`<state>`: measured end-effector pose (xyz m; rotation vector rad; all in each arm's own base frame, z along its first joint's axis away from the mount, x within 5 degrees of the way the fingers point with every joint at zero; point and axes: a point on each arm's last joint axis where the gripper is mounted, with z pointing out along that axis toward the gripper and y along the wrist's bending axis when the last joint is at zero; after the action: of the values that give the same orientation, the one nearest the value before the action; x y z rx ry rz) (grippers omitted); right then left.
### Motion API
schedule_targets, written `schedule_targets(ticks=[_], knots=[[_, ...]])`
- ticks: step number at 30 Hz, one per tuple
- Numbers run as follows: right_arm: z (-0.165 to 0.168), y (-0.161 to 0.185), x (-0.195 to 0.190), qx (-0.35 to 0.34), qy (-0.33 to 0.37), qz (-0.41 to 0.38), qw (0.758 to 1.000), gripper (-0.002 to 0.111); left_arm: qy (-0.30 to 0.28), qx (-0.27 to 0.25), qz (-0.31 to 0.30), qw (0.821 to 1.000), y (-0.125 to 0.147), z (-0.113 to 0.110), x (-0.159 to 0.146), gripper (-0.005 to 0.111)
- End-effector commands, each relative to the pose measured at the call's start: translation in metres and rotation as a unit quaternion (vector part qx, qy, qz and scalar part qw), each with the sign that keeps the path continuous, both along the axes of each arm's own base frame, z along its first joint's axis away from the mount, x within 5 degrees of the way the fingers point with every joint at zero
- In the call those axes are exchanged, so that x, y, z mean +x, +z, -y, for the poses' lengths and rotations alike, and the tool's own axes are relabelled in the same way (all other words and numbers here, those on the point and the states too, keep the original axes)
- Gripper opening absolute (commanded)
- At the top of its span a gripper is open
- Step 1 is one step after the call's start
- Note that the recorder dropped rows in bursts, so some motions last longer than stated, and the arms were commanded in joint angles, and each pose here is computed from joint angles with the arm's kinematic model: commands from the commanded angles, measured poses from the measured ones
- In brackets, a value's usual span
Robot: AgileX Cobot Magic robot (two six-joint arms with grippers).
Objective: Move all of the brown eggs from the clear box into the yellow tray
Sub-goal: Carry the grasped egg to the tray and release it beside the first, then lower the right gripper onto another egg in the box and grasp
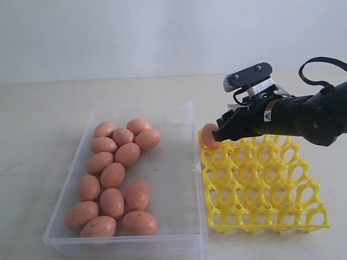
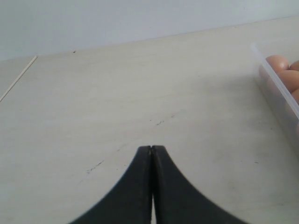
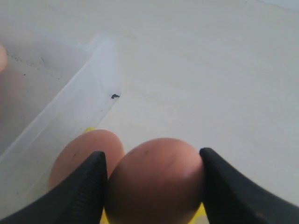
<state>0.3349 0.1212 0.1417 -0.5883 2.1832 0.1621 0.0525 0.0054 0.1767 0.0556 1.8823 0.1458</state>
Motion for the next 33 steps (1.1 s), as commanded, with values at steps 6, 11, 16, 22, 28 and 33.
schedule_targets(ticks=[6,11,16,22,28,33], knots=[[0.001,0.000,0.001,-0.028,0.030,0.023,0.999,0.059,-0.003,-0.003,0.010,1.000,0.002,0.000,0.000,0.000],[0.001,0.001,0.001,-0.028,0.029,0.022,0.999,0.066,-0.003,-0.003,0.010,1.000,0.002,0.000,0.000,0.000],[0.001,0.025,-0.005,-0.023,0.021,0.033,0.999,0.065,-0.003,-0.003,0.010,1.000,0.002,0.000,0.000,0.000],[-0.036,0.082,-0.019,-0.031,0.028,0.002,0.999,0.040,-0.003,-0.003,0.010,1.000,0.002,0.000,0.000,0.000],[-0.105,0.087,-0.021,0.011,0.040,-0.103,0.994,0.050,-0.003,-0.003,0.010,1.000,0.002,0.000,0.000,0.000],[-0.145,0.059,-0.005,0.062,0.019,-0.185,0.981,0.062,-0.003,-0.003,0.010,1.000,0.002,0.000,0.000,0.000]])
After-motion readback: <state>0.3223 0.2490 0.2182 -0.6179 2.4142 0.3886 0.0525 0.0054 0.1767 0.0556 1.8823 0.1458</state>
